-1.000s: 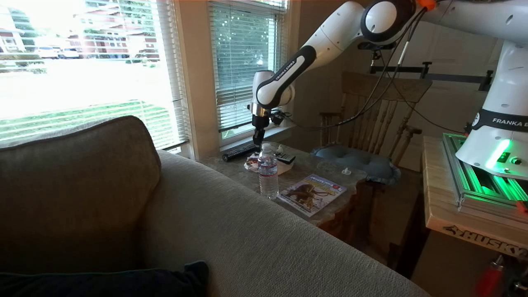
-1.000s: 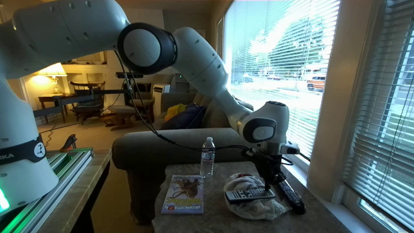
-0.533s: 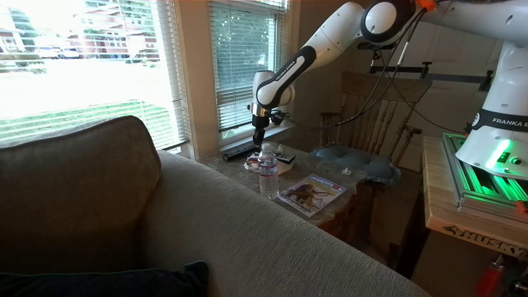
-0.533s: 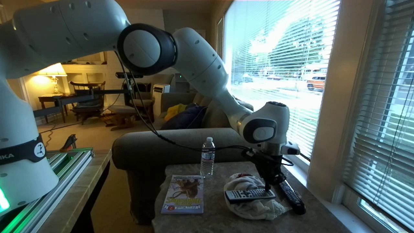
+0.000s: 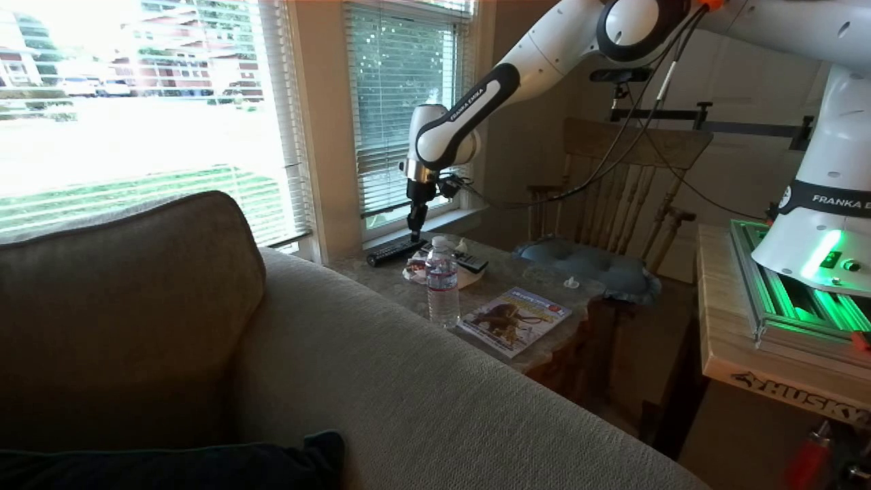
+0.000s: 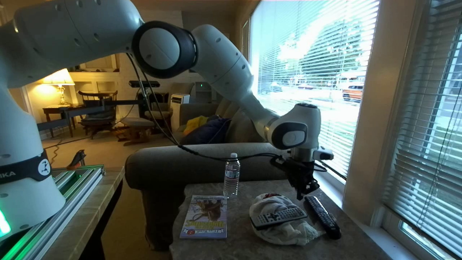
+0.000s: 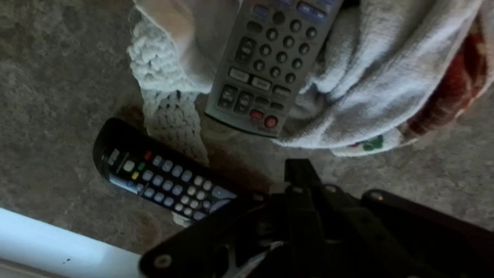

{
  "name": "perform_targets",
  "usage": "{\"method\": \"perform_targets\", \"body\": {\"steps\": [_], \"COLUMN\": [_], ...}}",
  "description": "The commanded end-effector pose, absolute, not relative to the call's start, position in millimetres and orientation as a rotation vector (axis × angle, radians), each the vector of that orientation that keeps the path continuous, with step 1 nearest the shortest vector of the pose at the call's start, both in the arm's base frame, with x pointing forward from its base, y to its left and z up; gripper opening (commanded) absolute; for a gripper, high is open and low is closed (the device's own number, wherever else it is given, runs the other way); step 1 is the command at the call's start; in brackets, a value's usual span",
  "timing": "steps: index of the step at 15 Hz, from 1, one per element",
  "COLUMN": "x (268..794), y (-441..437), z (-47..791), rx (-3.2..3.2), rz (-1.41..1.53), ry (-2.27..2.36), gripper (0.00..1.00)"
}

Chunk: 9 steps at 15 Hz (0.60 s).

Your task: Put the grey remote control on top of the white towel then press a button on the remote control.

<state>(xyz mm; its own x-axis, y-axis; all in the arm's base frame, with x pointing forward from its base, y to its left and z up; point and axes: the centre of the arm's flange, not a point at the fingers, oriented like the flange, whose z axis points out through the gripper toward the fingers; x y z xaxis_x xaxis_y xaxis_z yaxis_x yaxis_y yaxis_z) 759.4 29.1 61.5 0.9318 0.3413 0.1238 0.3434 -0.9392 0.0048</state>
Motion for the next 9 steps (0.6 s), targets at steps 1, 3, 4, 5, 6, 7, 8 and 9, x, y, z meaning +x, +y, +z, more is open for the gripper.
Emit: {"method": "perform_targets", "body": {"steps": [1, 3, 4, 5, 6, 7, 8, 9], "x": [756.4, 758.1, 758.1, 757.6, 757.0, 756.4, 755.7, 754.4], "y": [44.3, 51.2, 55.6, 59.1, 62.5, 65.7, 68.7, 72.4], "z": [98.9, 116.9, 125.4, 131.9, 137.6, 142.1, 146.0, 149.9], "rx": [-3.076, -3.084, -3.079, -3.075, -3.078, -3.081, -3.071, -3.073], "rz": [-0.223, -0.246, -0.251, -0.258, -0.265, -0.265, -0.262, -0.259], "ry": [-0.566, -0.557, -0.560, -0.564, -0.566, -0.566, -0.576, -0.572], "gripper": [0.00, 0.00, 0.00, 0.00, 0.00, 0.00, 0.26, 0.28]}}
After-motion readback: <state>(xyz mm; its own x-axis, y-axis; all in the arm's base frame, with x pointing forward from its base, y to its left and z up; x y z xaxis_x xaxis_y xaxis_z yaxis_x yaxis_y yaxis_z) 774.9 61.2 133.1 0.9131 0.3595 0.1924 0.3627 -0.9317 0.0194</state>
